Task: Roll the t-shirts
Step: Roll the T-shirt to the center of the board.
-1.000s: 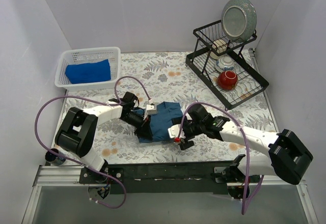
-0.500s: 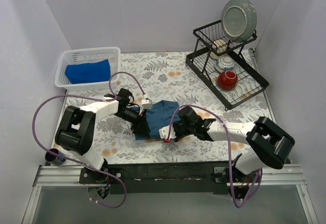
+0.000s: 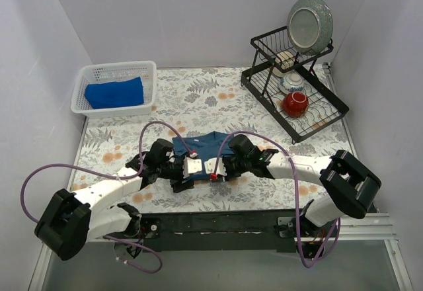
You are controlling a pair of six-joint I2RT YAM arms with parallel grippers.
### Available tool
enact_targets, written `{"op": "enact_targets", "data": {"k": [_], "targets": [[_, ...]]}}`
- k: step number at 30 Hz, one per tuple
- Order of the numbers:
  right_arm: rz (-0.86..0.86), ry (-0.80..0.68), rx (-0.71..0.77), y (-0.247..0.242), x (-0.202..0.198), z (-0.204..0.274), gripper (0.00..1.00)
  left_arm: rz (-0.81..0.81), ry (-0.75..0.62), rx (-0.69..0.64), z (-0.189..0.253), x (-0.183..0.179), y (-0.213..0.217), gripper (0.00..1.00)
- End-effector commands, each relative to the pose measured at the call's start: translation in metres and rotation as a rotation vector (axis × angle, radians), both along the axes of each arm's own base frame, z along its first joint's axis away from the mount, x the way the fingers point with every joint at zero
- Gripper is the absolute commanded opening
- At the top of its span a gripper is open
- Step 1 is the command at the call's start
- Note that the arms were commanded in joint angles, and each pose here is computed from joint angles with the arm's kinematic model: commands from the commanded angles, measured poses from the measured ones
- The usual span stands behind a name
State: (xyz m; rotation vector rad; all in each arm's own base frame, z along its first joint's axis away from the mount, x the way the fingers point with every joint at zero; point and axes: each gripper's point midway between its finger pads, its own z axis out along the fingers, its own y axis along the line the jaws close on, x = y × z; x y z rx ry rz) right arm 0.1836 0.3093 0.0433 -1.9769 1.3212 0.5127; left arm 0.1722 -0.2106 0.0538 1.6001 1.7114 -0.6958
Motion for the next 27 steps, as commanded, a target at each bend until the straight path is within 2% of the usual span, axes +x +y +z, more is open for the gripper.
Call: {"op": "enact_targets", "data": {"k": [1,2,5,6,7,10,11,13,14,15,16,19,20,25,27], "targets": [[0.01,0.107,-0.018,-0.005,-0.017,-0.003,0.01,0.061,-0.212,0.033,-0.002,0.028,0.004,0.65],[0.013,0.118,-0.025,-0.006,-0.019,-0.006,0.01,0.076,-0.235,0.048,-0.007,0.032,0.006,0.64],[0.024,0.151,-0.045,-0.01,-0.024,-0.012,0.01,0.056,-0.255,0.071,-0.015,0.031,0.005,0.52],[0.02,0.164,-0.049,-0.012,-0.024,-0.014,0.01,0.052,-0.236,0.091,-0.022,0.029,0.006,0.45],[0.021,0.177,-0.051,-0.013,-0.025,-0.014,0.01,0.05,-0.22,0.098,-0.025,0.029,0.006,0.28],[0.024,0.233,-0.069,-0.016,-0.028,-0.011,0.01,0.052,-0.126,0.13,-0.021,0.025,0.003,0.06],[0.022,0.277,-0.099,-0.022,-0.033,-0.013,0.01,0.046,-0.044,0.16,-0.024,0.013,0.008,0.03],[0.027,0.339,-0.086,-0.021,-0.032,-0.001,0.01,-0.022,0.084,0.093,-0.001,0.002,-0.006,0.0],[0.029,0.376,-0.096,-0.023,-0.034,0.001,0.01,-0.036,0.206,0.116,0.0,-0.018,0.001,0.0],[0.024,0.443,-0.099,-0.027,-0.037,0.01,0.01,-0.064,0.303,0.043,0.016,-0.026,-0.005,0.0],[0.022,0.479,-0.108,-0.031,-0.038,0.012,0.01,-0.062,0.403,0.048,0.027,-0.033,-0.003,0.0],[0.035,0.588,-0.138,-0.043,-0.048,0.025,0.01,-0.09,0.544,-0.016,0.052,-0.037,-0.005,0.0],[0.058,0.61,-0.152,-0.046,-0.051,0.025,0.01,-0.092,0.636,0.025,0.048,-0.047,0.001,0.0],[0.083,0.832,-0.246,-0.064,-0.07,0.038,0.01,-0.054,0.788,0.03,0.047,-0.041,0.014,0.0],[0.081,0.856,-0.237,-0.061,-0.061,0.039,0.01,-0.022,0.815,0.036,0.039,-0.034,0.018,0.0]]}}
